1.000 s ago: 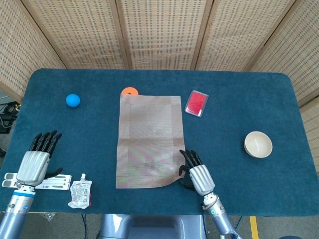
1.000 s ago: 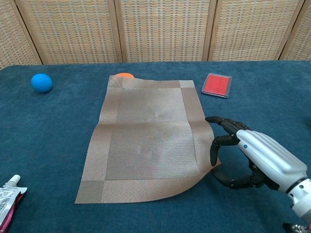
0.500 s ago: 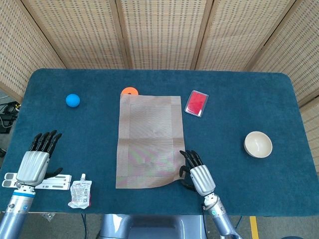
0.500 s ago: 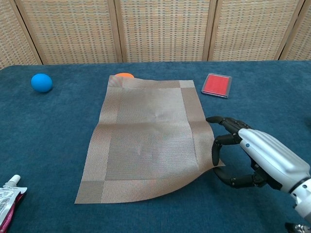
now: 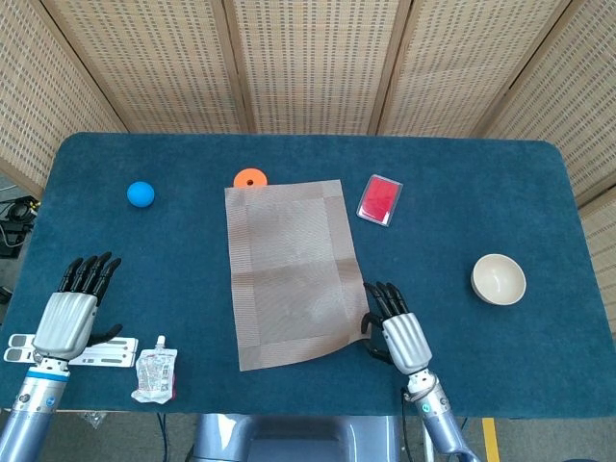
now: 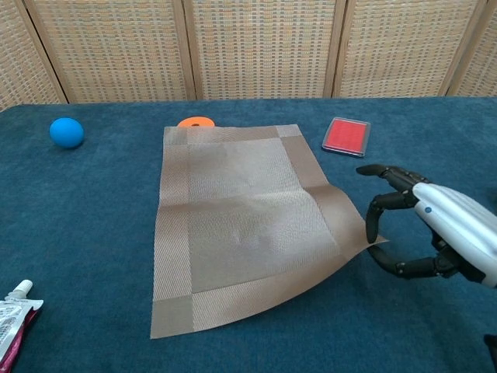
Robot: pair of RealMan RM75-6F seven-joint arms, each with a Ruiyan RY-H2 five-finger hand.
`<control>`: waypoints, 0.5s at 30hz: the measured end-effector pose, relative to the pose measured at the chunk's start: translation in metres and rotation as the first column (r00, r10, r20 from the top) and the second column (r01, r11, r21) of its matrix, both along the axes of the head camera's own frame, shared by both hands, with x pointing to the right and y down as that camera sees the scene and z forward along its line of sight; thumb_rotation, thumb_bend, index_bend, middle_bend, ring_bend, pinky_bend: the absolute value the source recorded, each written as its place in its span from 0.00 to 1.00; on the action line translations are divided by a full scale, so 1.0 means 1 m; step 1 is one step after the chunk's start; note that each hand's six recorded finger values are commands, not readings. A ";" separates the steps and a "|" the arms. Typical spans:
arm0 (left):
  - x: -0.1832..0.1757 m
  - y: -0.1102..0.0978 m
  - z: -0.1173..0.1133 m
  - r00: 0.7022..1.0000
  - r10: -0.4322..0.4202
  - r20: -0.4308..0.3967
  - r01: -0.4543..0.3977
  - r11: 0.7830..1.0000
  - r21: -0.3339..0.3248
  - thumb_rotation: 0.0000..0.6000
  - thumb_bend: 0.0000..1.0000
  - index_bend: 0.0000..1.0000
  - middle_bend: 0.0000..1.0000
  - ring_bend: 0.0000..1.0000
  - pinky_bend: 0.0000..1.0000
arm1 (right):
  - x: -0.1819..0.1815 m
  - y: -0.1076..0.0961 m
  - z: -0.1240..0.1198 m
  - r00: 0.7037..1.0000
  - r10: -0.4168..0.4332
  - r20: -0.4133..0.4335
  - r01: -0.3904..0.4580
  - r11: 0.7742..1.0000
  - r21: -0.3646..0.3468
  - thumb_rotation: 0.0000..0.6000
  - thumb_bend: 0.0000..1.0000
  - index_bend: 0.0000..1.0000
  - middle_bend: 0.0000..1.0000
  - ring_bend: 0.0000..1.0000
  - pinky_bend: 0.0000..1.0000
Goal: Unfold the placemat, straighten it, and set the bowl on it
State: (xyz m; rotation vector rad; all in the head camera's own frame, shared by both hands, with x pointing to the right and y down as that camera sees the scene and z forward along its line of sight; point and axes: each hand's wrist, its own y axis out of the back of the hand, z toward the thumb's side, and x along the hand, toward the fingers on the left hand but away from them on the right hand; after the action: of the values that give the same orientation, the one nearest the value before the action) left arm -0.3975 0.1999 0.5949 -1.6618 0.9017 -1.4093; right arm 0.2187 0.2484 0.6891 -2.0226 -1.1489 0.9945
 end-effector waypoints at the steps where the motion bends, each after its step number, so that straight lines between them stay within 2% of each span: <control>1: 0.000 0.000 0.000 1.000 0.001 0.000 -0.001 1.000 0.000 1.00 0.13 0.00 0.00 0.00 0.00 | 0.005 -0.002 -0.002 1.000 0.005 -0.009 -0.005 1.000 0.009 1.00 0.58 0.69 0.15 0.00 0.00; 9: 0.001 0.000 0.002 1.000 0.002 0.009 -0.002 1.000 -0.002 1.00 0.13 0.00 0.00 0.00 0.00 | 0.060 -0.025 -0.021 0.992 0.054 -0.110 -0.047 0.997 0.064 1.00 0.58 0.69 0.15 0.00 0.00; 15: 0.002 0.000 0.004 1.000 0.004 0.016 -0.003 1.000 -0.007 1.00 0.13 0.00 0.00 0.00 0.00 | 0.098 -0.041 -0.025 0.977 0.103 -0.186 -0.089 0.993 0.084 1.00 0.58 0.69 0.15 0.00 0.00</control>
State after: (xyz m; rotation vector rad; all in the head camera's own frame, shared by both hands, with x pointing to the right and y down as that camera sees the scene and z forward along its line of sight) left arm -0.3959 0.2001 0.5990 -1.6540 0.8854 -1.4228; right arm 0.3163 0.2074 0.6643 -1.7850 -1.1713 1.1486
